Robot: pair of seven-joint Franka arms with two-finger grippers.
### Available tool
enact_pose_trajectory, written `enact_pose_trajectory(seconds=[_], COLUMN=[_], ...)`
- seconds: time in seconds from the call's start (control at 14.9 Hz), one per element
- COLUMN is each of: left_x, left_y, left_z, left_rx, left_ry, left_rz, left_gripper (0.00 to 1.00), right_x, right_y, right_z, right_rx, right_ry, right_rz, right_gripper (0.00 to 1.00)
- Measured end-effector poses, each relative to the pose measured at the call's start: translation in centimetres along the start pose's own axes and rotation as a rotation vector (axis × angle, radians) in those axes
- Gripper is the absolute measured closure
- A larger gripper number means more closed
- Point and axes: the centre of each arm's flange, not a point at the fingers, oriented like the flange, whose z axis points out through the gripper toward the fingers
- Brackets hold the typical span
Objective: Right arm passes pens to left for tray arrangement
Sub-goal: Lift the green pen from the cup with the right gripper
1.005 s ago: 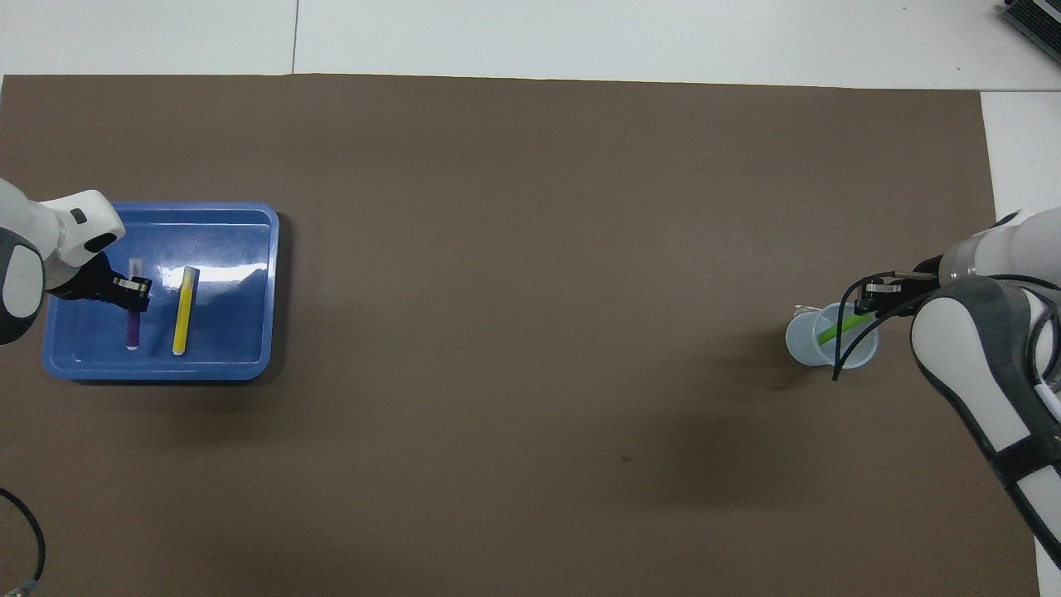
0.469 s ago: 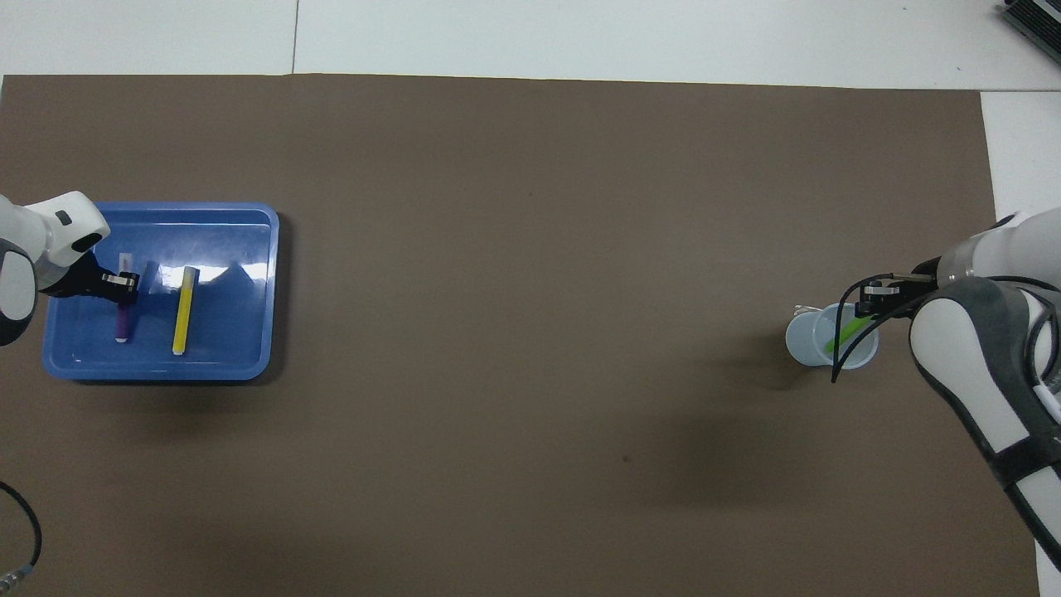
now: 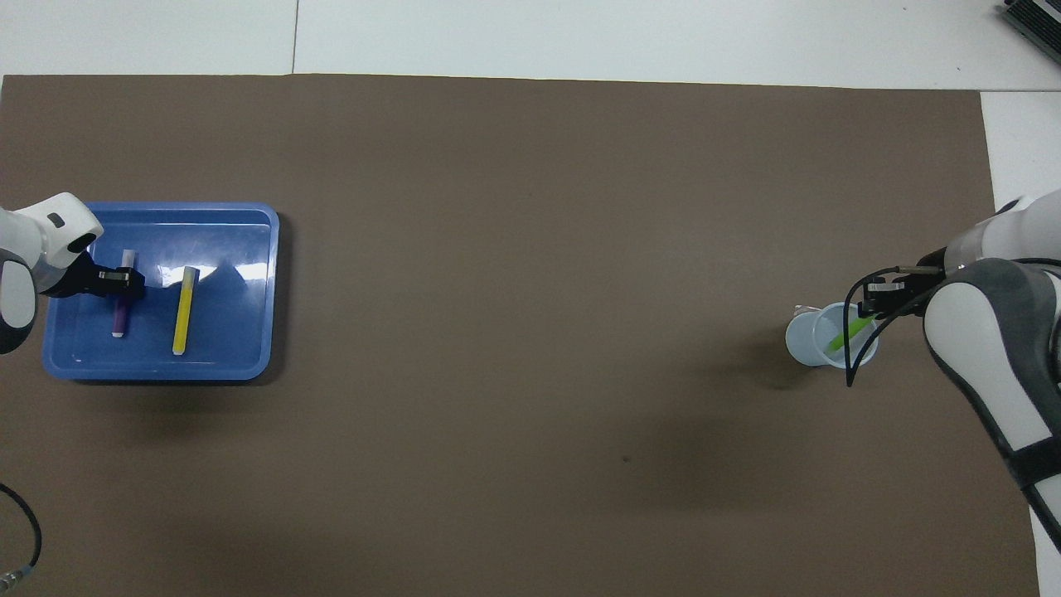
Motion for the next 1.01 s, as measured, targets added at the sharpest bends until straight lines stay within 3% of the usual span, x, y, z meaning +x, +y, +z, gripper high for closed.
enact_pose_trajectory(seconds=[0.07,0.34,0.4,0.67,1.01], left_x=[0.0,0.9,1.3,2.2,2.2], left_y=[0.1,1.1,1.5,4.2,9.1], left_z=[-0.1,-3.4,-4.7,-9.8,-14.8], left_rx=[-0.027,-0.16,-0.178,-0.219,-0.346], left_ry=[-0.006,-0.068,-0.081,-0.143,-0.194], left_rz=[-0.021,-0.107,-0.127,-0.208,-0.405], left_gripper=[0.1,0.07,0.01,0.0,0.0], right_x=[-0.1,-1.2,-1.5,-2.2,-6.1], right_y=[-1.2,-5.7,-6.5,-9.1,-19.9], right_z=[-1.5,-7.1,-7.8,-9.1,-11.8], right_rx=[-0.005,-0.016,-0.022,-0.02,0.12], right_ry=[0.012,0.027,0.029,0.042,0.083], right_rz=[-0.023,-0.105,-0.121,-0.149,-0.018], right_gripper=[0.81,0.81,0.81,0.81,0.81])
